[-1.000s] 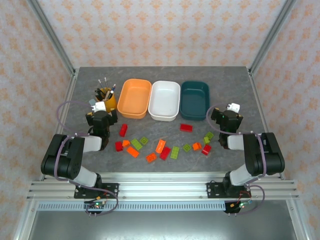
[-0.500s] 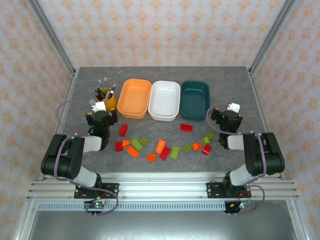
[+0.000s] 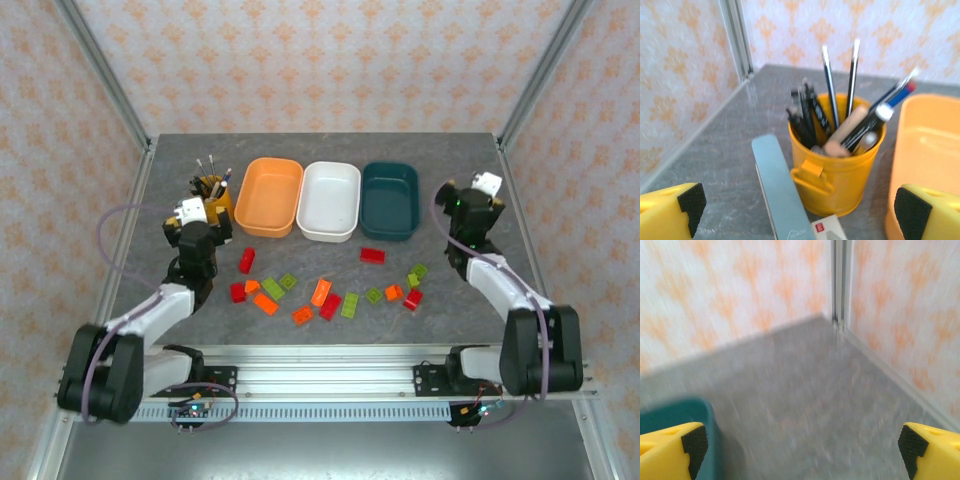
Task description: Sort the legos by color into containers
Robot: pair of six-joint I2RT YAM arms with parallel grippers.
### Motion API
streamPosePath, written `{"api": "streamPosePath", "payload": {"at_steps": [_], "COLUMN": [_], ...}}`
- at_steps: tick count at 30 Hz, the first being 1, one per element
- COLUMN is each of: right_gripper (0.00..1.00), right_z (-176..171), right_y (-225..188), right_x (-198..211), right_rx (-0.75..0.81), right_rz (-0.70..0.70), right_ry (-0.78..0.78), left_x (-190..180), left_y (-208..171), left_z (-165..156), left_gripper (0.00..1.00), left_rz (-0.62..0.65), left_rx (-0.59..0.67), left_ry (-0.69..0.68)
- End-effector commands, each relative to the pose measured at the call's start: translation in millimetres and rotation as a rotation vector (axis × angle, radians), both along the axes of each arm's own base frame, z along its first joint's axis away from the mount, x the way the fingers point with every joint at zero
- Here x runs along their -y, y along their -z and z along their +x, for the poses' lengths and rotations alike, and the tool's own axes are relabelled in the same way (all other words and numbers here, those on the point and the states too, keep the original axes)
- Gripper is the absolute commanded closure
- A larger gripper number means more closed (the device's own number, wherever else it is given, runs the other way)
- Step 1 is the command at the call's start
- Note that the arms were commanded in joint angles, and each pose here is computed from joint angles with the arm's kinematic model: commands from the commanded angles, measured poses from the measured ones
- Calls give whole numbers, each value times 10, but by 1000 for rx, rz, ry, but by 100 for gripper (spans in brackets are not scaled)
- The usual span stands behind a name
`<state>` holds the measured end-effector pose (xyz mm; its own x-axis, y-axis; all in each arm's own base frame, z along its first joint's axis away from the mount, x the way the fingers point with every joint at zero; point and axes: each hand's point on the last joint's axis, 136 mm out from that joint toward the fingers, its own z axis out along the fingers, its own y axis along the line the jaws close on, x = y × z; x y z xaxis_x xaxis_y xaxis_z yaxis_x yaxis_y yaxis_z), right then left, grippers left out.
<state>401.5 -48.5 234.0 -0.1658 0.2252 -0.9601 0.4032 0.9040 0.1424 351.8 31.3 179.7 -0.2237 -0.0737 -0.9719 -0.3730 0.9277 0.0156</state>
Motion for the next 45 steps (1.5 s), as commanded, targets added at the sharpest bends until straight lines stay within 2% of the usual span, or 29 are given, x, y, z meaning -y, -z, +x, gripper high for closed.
{"api": "streamPosePath", "payload": {"at_steps": [1, 2, 4, 6, 7, 8, 9, 11, 13, 17, 21, 24, 29, 34, 37, 41, 45], "right_gripper": [1, 1, 1, 0, 0, 0, 1, 8, 9, 14, 19, 20, 20, 21, 22, 24, 32], "right_z": [-194, -231, -357, -509, -550, -500, -480, -568, -689, -968, -1154, -1197, -1253, -1258, -1231, -1220, -1207], "right_y": [-477, -679, -875, -595, -439, -332, -281, -275, -327, -86, 451, 785, 1256, 1649, 1759, 1868, 2001], "right_x": [66, 32, 80, 61, -12, -189, -338, -473, -506, -497, -642, -733, -844, -975, -1004, -1004, -1028], "right_rx": [-15, -24, -55, -193, -262, -326, -362, -380, -377, -523, -696, -770, -889, -940, -964, -982, -1002], "right_rz": [58, 83, 224, 473, 560, 623, 653, 634, 590, 557, 592, 627, 668, 734, 742, 737, 746], "right_ry": [79, 78, 163, 269, 269, 168, 85, 48, 68, 154, 148, 142, 148, 133, 131, 140, 144], "left_x": [-98, -63, 32, 115, 106, 60, 80, 179, 199, 596, 1162, 1582, 2122, 2509, 2654, 2760, 2804], "left_y": [-196, -315, -536, -773, -858, -909, -925, -983, -963, -931, -682, -554, -479, -391, -359, -341, -338], "left_z": [-267, -325, -416, -502, -536, -604, -683, -794, -808, -693, -636, -665, -674, -662, -667, -667, -652], "left_gripper": [0, 0, 0, 0, 0, 0, 0, 0, 0, 0, 0, 0, 0, 0, 0, 0, 0], "left_rz": [-15, -29, -25, -29, -74, -168, -255, -344, -438, -531, -536, -495, -483, -476, -437, -447, -447], "left_rx": [-1, 22, 49, 95, 118, 115, 48, -62, -70, -163, -369, -440, -458, -504, -523, -528, -531], "left_ry": [-88, -79, -47, -21, -34, -80, -85, -51, -73, 118, 323, 453, 605, 693, 736, 758, 765]}}
